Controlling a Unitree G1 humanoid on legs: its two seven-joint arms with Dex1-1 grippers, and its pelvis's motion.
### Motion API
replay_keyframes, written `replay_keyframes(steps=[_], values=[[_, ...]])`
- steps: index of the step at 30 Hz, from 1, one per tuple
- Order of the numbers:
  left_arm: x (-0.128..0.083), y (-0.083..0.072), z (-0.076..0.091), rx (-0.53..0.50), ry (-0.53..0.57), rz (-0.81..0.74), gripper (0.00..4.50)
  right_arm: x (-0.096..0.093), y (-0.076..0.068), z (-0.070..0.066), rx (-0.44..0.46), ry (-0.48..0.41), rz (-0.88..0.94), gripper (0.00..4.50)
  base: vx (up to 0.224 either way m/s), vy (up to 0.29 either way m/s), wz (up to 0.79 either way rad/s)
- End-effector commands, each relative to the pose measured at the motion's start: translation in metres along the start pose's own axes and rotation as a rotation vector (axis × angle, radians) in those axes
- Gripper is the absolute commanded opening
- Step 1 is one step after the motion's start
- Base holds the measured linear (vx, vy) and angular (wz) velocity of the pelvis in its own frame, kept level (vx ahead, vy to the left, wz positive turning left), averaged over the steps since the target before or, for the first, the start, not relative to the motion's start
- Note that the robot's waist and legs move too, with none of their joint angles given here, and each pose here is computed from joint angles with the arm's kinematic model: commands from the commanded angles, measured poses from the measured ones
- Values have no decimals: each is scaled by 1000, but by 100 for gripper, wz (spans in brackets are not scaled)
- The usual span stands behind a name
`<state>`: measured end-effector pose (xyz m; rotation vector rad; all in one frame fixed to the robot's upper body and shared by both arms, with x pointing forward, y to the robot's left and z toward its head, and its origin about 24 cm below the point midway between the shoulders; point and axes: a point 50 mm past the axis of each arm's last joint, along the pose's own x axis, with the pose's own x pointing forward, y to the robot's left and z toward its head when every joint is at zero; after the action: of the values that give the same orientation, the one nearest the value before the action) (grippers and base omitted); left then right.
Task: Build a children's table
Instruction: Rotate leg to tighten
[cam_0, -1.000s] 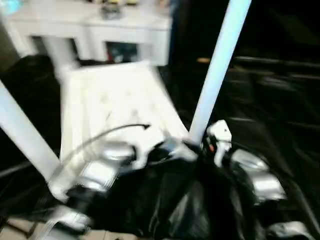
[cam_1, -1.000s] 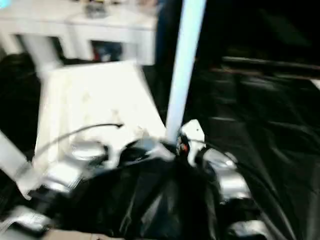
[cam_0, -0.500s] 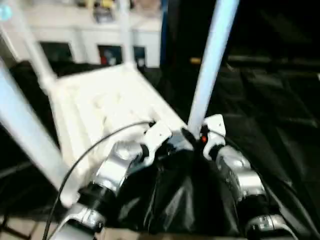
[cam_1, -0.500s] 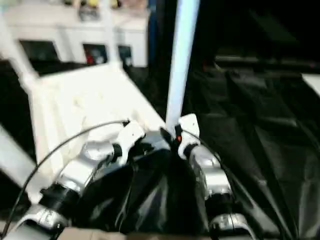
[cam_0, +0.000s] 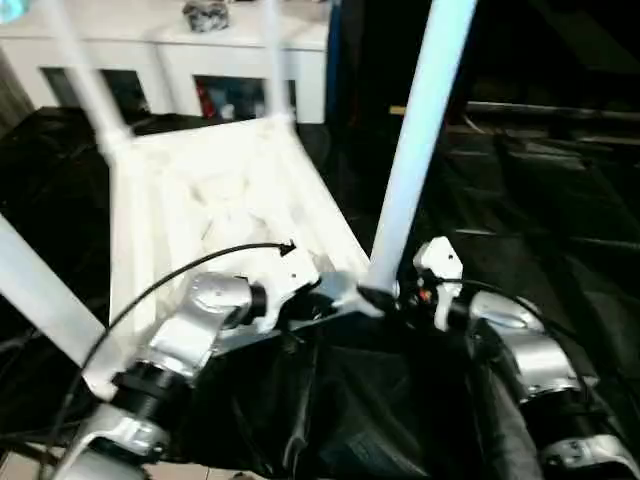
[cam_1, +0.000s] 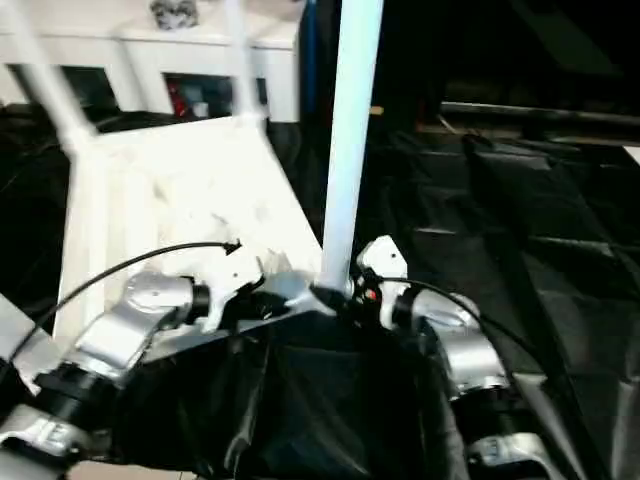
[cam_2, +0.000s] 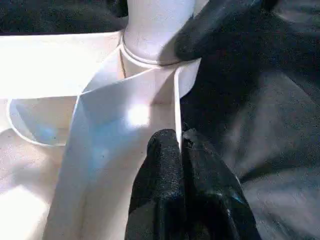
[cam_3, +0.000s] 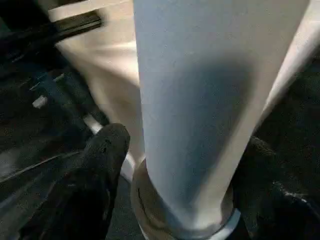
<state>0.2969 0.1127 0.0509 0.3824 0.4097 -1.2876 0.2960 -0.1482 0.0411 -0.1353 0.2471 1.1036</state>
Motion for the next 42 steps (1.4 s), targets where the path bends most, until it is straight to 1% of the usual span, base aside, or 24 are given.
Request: replay_keyframes(steps=[1,7,9,14,16,19,20,22,28,29,31,33,34,35,36,37,38,40,42], values=[[2,-7,9,65,-23,-87,0,5,11,-2,-4,20,119,318,0,0,0],[-5,-6,5,74,-10,-126,0,1,11,0,-25,58,185,318,0,0,0],[-7,-5,4,75,-6,-129,0,0,12,0,-24,73,215,292,0,0,0],[-10,-2,4,74,-5,-129,0,-1,14,1,-30,85,251,273,0,0,0],[-10,-1,4,73,-5,-127,0,-1,14,0,-30,86,254,250,0,0,0],[-10,-2,3,70,-4,-121,0,0,15,0,-29,86,257,229,0,0,0],[-10,-2,2,67,-4,-118,0,0,16,-1,-25,85,260,229,0,0,0],[-10,-3,0,62,-3,-113,0,1,19,-3,-14,83,267,212,0,0,0],[-8,-3,-2,27,-2,-48,0,4,27,-11,36,64,249,200,0,0,0],[-4,1,-1,11,2,12,0,9,28,-13,58,43,195,200,0,0,0],[0,4,0,-4,4,73,0,15,27,-15,78,28,125,199,0,0,0],[11,7,6,-39,-15,155,0,26,25,-19,110,5,-15,199,0,0,0],[18,7,10,-61,-28,196,0,33,24,-22,145,-1,-94,199,0,0,0],[23,7,12,-77,-37,216,0,37,25,-23,173,-3,-140,199,0,0,0],[23,7,12,-78,-38,218,0,37,25,-24,176,-3,-145,198,0,0,0],[32,4,16,-94,-51,230,0,45,29,-24,199,-18,-172,198,0,0,0],[45,-1,23,-113,-70,237,0,57,37,-23,220,-39,-205,198,0,0,0],[54,-4,29,-109,-80,238,0,66,41,-20,228,-50,-239,198,0,0,0],[56,-4,31,-102,-82,240,0,68,41,-19,231,-54,-255,198,0,0,0]])
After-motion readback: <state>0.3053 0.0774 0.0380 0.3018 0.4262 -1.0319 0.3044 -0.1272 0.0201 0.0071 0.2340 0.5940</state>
